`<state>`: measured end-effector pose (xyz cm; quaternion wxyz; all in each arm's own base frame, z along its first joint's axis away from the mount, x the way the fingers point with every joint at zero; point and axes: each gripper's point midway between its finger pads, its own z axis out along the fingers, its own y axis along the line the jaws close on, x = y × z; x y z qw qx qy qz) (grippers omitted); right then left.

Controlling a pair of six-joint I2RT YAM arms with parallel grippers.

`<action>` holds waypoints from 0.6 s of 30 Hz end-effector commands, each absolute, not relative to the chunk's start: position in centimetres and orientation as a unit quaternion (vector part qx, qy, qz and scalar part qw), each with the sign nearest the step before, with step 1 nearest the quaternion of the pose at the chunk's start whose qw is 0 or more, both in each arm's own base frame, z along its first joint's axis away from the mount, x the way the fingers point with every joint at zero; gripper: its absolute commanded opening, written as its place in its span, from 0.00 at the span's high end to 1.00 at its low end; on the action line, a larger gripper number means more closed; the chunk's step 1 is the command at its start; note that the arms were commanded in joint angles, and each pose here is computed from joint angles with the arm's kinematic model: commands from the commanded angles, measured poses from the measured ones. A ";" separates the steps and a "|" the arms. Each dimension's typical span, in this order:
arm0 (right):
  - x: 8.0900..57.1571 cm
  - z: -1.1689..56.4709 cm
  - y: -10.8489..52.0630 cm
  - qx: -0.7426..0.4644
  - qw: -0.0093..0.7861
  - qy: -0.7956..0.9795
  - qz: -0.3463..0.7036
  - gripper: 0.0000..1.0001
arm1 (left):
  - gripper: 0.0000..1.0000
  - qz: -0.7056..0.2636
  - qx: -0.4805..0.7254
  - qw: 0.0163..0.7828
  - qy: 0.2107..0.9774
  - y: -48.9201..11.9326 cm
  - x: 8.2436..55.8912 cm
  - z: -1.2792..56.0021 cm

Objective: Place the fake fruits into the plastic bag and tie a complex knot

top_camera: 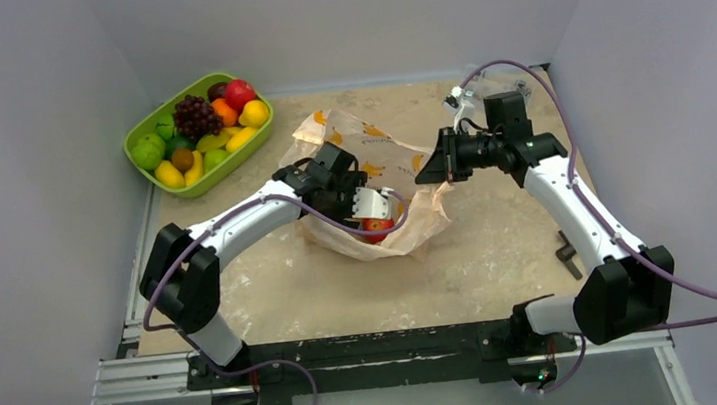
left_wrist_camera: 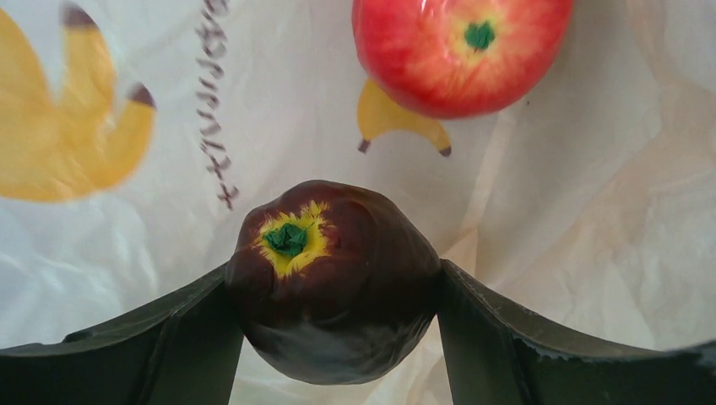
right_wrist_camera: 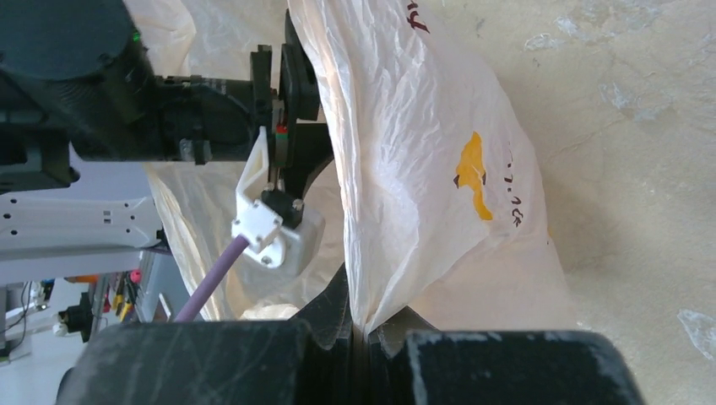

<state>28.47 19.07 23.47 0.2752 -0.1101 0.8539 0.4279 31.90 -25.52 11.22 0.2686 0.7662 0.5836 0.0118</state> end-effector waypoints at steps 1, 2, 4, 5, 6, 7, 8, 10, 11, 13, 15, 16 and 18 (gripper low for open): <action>28.0 24.1 18.9 -0.127 0.290 0.847 0.426 1.00 | 0.12 -0.014 0.766 0.268 0.584 -25.4 31.6 10.1; 28.0 24.1 18.9 -0.127 0.290 0.848 0.426 1.00 | 0.04 -0.029 0.764 0.275 0.583 -25.8 31.2 10.6; 28.1 24.0 18.9 -0.127 0.289 0.848 0.425 1.00 | 0.00 -0.064 0.756 0.294 0.581 -26.9 30.5 12.1; 28.1 23.9 18.8 -0.126 0.289 0.848 0.425 1.00 | 0.00 -0.079 0.751 0.304 0.581 -27.4 30.2 13.0; 28.1 23.8 18.9 -0.125 0.287 0.849 0.426 1.00 | 0.00 -0.096 0.748 0.315 0.576 -28.0 29.8 14.0; 28.1 23.7 18.9 -0.124 0.286 0.849 0.426 1.00 | 0.00 -0.111 0.744 0.327 0.572 -28.5 29.5 15.0; 28.2 23.7 18.9 -0.123 0.285 0.849 0.427 1.00 | 0.00 -0.126 0.742 0.337 0.566 -29.0 29.2 15.9; 28.2 23.5 19.0 -0.120 0.284 0.849 0.429 1.00 | 0.00 -0.159 0.739 0.357 0.548 -30.2 28.2 17.9; 28.2 23.5 19.0 -0.119 0.283 0.849 0.430 1.00 | 0.00 -0.174 0.739 0.365 0.539 -30.7 27.7 18.8; 28.3 23.5 19.0 -0.117 0.283 0.849 0.431 1.00 | 0.00 -0.209 0.731 0.385 0.523 -31.8 26.7 20.9; 28.3 23.5 19.0 -0.116 0.283 0.849 0.431 1.00 | 0.00 -0.236 0.719 0.407 0.510 -32.7 26.1 23.2; 28.3 23.5 19.0 -0.116 0.284 0.848 0.432 1.00 | 0.00 -0.249 0.711 0.415 0.510 -33.1 25.8 24.3; 28.2 23.4 19.0 -0.116 0.283 0.849 0.431 1.00 | 0.00 -0.273 0.686 0.433 0.517 -33.8 25.6 26.6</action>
